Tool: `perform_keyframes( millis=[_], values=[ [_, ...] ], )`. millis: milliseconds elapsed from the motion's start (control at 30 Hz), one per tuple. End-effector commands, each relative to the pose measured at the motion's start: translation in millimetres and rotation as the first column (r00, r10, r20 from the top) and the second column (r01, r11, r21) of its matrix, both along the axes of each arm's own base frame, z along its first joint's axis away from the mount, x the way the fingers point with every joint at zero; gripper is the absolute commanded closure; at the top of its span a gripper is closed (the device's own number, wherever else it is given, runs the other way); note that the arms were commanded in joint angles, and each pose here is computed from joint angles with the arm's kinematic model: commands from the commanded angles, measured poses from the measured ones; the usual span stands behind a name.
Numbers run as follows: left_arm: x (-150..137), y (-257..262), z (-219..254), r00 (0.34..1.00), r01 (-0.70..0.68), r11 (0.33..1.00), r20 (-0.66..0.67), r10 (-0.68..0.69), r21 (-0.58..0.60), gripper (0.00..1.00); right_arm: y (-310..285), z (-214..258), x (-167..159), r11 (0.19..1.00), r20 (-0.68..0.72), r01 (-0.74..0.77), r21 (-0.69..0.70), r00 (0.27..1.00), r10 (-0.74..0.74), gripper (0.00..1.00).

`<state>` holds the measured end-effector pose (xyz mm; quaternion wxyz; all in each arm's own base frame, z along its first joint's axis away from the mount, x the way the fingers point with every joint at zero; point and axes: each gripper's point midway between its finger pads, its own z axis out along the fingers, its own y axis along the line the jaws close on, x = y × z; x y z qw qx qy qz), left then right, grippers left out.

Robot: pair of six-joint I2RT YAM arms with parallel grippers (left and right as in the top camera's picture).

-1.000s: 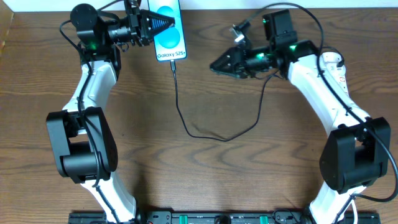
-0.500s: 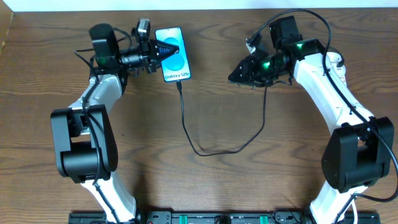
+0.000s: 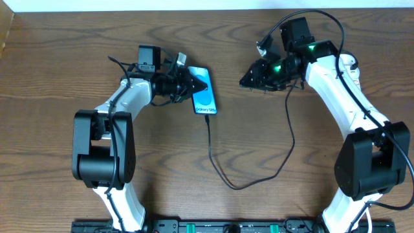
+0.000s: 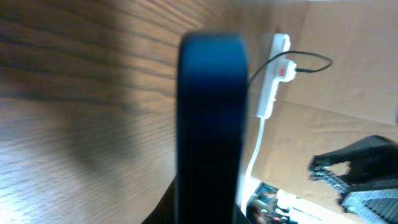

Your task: Plug charger to phone and switch on socket

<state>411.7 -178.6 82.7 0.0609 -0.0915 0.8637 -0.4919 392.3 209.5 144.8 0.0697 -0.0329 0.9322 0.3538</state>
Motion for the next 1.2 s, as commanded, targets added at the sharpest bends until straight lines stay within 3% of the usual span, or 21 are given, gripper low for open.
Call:
perform_keyframes(
  millis=[0, 200, 1033, 1133, 1167],
  values=[
    [-2.6, 7.1, 6.1, 0.985, 0.085, 0.994, 0.147, -0.095, 0.075, 0.93, -1.7, -0.9, -0.9, 1.000, 0.012, -0.018, -0.017, 1.000, 0.018, 0.67],
    [-23.7, 7.6, -6.4, 0.974, 0.169, 0.979, 0.130, -0.183, 0.109, 0.93, -4.9, -4.7, -3.5, 0.999, 0.001, -0.015, -0.046, 1.000, 0.015, 0.69],
    [-32.2, 14.0, -79.7, 0.988, 0.139, 0.981, -0.093, -0.127, 0.135, 0.93, 0.7, -12.5, -8.9, 0.992, 0.011, -0.032, -0.121, 0.999, 0.033, 0.68],
    [-32.7, 14.3, -82.0, 0.987, 0.139, 0.981, -0.099, -0.126, 0.136, 0.92, 0.7, -12.5, -8.8, 0.992, 0.011, -0.032, -0.121, 0.999, 0.033, 0.67],
    [-32.6, 14.6, -82.4, 0.987, 0.139, 0.981, -0.099, -0.126, 0.139, 0.87, 0.1, -12.9, -8.5, 0.992, 0.011, -0.030, -0.125, 0.999, 0.032, 0.67]
  ],
)
